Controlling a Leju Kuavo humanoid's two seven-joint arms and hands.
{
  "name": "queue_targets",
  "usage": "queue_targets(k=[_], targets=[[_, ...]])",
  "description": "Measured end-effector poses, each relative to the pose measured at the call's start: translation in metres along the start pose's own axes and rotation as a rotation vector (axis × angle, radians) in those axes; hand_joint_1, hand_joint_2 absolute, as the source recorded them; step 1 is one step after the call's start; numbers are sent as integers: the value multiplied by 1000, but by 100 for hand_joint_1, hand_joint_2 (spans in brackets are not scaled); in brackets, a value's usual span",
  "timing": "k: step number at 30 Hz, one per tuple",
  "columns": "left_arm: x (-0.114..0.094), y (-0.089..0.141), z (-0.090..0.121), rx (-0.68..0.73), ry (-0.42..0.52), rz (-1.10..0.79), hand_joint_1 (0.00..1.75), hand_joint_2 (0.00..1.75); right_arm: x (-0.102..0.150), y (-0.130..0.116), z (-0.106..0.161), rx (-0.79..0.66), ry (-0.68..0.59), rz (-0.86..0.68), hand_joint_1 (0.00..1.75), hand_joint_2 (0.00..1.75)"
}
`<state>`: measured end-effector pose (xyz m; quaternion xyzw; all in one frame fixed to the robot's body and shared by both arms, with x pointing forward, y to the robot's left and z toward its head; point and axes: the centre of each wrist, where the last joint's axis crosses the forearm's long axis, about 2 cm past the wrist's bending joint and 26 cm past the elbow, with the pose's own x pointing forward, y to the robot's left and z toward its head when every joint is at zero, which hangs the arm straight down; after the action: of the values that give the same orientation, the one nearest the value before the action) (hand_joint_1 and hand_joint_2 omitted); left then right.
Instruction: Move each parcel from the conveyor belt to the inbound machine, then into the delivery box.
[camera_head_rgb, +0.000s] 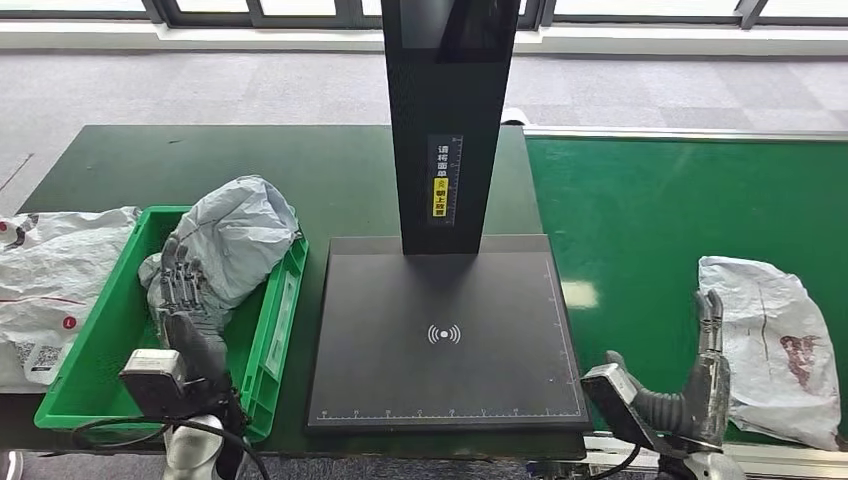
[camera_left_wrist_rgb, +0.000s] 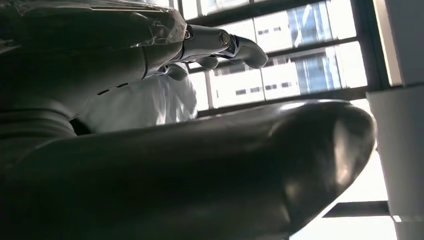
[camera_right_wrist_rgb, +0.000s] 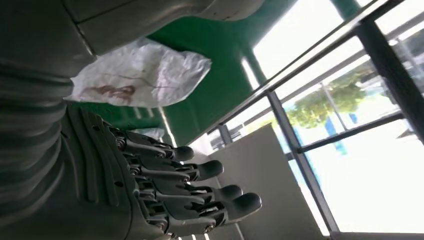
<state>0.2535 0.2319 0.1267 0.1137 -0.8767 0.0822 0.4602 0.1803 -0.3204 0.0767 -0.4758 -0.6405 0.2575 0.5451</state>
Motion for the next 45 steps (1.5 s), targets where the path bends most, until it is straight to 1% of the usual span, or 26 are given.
queue_targets(k=[2, 7, 12, 17, 25, 31, 36, 41, 45], targets=[[2, -3, 5, -44, -16, 34, 0, 0, -19, 0, -5, 1, 54, 49, 0, 175], [5, -4, 15, -99, -22, 63, 0, 0, -65, 4, -17, 36, 192, 64, 0, 175], [7, -7, 20, -120, -4, 94, 0, 0, -103, 9, -28, 86, 288, -3, 0, 175], [6, -9, 21, -119, 1, 105, 0, 0, -134, 12, -37, 122, 338, -78, 0, 175], [4, -11, 23, -127, 9, 103, 0, 0, -157, 16, -32, 167, 414, -82, 0, 175], [2, -12, 24, -135, 21, 102, 0, 0, -165, 17, -26, 187, 464, -66, 0, 175], [-1, -14, 24, -147, 33, 119, 0, 0, -176, 15, -22, 212, 632, -2, 0, 175], [-6, -18, 23, -165, 57, 145, 0, 0, -183, 18, -11, 333, 781, 88, 0, 175], [-8, -19, 24, -175, 72, 158, 0, 0, -182, 24, -8, 428, 842, 131, 0, 175]])
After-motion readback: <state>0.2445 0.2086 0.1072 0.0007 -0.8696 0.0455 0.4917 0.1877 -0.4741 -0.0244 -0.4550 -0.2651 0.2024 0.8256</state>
